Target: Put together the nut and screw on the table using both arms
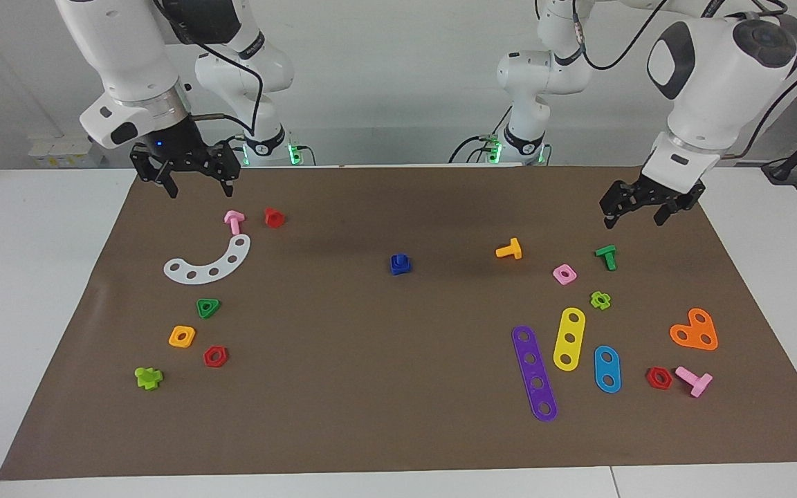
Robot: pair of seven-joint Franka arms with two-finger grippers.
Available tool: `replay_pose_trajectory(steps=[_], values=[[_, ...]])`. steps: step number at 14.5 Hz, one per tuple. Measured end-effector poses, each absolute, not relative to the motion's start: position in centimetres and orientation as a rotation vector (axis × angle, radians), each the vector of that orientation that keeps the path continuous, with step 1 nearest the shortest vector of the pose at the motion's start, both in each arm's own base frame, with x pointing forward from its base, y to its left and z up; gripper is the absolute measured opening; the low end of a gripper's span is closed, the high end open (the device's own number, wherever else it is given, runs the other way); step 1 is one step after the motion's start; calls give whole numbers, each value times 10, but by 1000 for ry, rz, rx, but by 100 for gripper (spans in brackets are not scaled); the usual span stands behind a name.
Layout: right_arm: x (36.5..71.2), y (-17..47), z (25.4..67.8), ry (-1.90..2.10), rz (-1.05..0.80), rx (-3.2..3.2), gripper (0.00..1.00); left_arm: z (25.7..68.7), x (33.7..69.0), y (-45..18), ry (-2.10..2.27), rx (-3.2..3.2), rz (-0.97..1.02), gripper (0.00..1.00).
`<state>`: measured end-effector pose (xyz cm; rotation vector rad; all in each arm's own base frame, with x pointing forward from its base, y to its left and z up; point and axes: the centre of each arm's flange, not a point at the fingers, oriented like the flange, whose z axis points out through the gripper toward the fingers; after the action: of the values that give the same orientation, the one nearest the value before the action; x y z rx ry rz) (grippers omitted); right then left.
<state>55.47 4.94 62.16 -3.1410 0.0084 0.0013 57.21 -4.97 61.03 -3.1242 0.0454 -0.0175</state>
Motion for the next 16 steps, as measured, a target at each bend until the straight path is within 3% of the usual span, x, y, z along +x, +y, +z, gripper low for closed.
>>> replay_pose_trajectory(steps=[5,16], values=[[555,49,622,8,1,-3141,100,639,551,-47,43,-3129,-44,100],[555,49,621,8,3,-3141,100,633,550,-29,-44,-3128,-15,100]])
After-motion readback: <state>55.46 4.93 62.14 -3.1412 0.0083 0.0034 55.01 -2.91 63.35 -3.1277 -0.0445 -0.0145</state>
